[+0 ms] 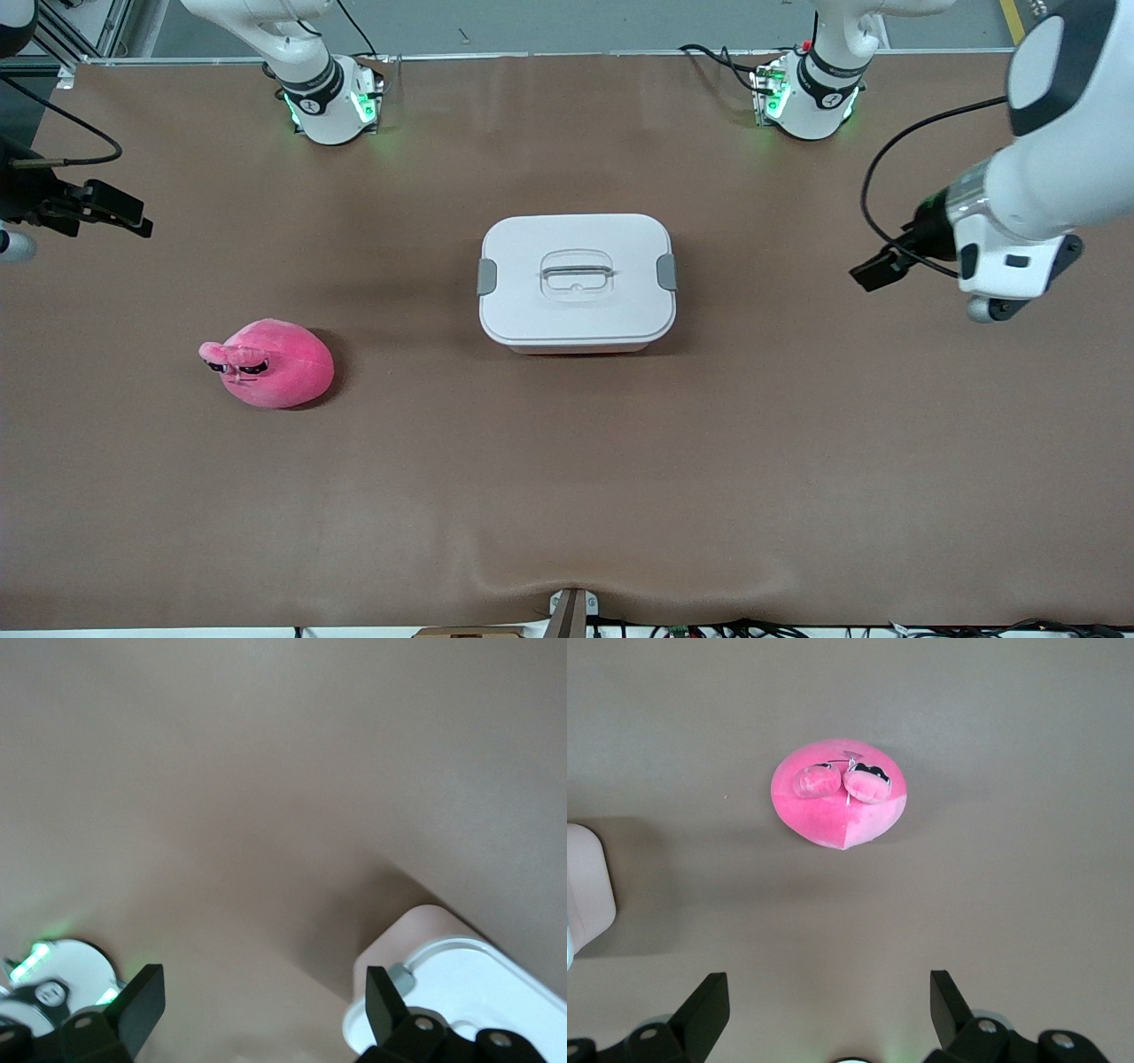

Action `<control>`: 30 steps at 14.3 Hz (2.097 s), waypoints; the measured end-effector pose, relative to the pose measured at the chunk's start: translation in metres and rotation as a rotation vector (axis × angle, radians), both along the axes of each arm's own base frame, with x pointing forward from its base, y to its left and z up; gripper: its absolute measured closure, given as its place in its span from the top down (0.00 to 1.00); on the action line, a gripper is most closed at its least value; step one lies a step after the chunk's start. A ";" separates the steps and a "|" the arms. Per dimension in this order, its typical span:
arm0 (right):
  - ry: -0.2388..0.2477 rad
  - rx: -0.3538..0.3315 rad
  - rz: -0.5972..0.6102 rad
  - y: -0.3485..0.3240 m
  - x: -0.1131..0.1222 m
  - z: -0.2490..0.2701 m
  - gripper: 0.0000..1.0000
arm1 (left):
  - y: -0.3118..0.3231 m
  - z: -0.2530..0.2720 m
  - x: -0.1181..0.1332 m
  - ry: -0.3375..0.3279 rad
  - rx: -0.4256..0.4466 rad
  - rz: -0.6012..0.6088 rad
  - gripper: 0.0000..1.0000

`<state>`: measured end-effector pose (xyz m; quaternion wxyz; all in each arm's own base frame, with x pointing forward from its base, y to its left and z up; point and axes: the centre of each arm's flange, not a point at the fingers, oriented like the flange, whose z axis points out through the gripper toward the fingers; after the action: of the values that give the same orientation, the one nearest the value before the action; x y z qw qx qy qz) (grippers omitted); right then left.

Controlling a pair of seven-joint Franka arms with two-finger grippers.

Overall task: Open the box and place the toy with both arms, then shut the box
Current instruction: 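Reach the left gripper to the lid handle while the right gripper reaches the toy, then grasp the lid handle with the left gripper while the right gripper grasps the toy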

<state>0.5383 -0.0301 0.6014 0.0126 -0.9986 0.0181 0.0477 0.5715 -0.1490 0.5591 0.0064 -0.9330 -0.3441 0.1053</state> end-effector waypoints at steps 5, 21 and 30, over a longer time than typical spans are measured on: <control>-0.001 -0.002 0.001 0.001 0.011 -0.013 1.00 | -0.053 -0.011 -0.008 0.011 0.038 0.153 1.00; -0.053 -0.014 0.069 0.031 0.092 -0.136 1.00 | -0.270 -0.081 -0.060 -0.071 0.097 0.737 1.00; 0.019 -0.019 0.076 0.036 0.114 -0.226 1.00 | -0.353 -0.152 -0.100 -0.147 0.145 0.848 1.00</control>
<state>0.6520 0.0056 0.3758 0.0012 -0.9982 -0.0192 0.0576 0.4718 -0.5017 0.4071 0.0037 -0.7112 -0.7030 0.0076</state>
